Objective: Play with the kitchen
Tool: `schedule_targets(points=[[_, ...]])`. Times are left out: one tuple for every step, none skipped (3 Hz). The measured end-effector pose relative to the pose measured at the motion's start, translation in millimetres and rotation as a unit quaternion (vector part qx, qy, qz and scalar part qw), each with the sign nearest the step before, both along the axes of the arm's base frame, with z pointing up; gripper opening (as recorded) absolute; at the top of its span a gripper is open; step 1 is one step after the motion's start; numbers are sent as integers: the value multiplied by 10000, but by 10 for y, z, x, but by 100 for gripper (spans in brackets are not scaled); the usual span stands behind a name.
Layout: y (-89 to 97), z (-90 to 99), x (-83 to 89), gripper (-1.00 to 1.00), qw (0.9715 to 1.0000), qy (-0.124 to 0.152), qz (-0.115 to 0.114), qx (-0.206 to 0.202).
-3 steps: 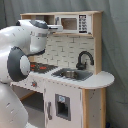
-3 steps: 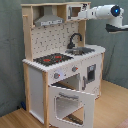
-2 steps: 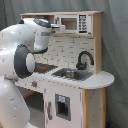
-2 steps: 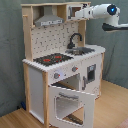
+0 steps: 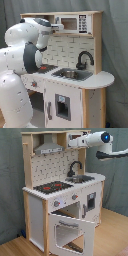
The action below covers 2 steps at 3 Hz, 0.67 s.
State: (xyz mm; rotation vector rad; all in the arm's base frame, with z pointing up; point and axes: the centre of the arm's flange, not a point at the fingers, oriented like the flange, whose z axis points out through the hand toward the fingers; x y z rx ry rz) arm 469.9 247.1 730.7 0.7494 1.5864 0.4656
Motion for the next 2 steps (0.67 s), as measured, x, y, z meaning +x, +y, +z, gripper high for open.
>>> schedule_targets(points=[[132,-37,154,100,9999,5,40,-159],[161,-101,341,100,9998,105,-83,-172]])
